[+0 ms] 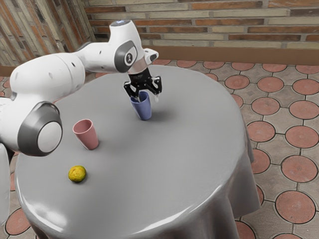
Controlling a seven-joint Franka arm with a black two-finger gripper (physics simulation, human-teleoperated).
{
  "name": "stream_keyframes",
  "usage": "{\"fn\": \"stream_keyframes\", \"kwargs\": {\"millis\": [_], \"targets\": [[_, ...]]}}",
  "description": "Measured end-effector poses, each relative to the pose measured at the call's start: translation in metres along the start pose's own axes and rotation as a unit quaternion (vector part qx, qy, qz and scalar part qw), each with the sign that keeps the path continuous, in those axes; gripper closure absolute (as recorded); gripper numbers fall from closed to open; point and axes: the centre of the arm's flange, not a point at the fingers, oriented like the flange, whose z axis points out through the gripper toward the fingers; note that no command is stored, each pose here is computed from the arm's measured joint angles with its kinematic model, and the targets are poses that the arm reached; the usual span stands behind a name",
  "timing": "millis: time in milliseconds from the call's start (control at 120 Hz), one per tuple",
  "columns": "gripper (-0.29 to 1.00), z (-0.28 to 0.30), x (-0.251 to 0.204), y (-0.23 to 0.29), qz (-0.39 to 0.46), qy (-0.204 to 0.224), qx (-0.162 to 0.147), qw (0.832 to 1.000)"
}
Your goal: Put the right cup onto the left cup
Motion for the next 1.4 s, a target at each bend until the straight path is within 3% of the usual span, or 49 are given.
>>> {"fn": "stream_keyframes", "kwargs": {"millis": [150, 342, 525, 1008, 1400], "targets": [[0.30, 0.005, 0.002, -0.001, -0.002, 0.002, 0.006, 1.000], [0.60, 0.007, 0.002, -0.003, -0.006, 0.002, 0.009, 1.000], [0.72, 0.009, 0.002, -0.005, -0.010, 0.001, 0.012, 1.000], [0.77, -0.005, -0.001, -0.008, -0.013, 0.002, 0.029, 0.999], [0.78, -0.127, -0.075, -0.079, -0.056, -0.006, 0.027, 0.998]]}}
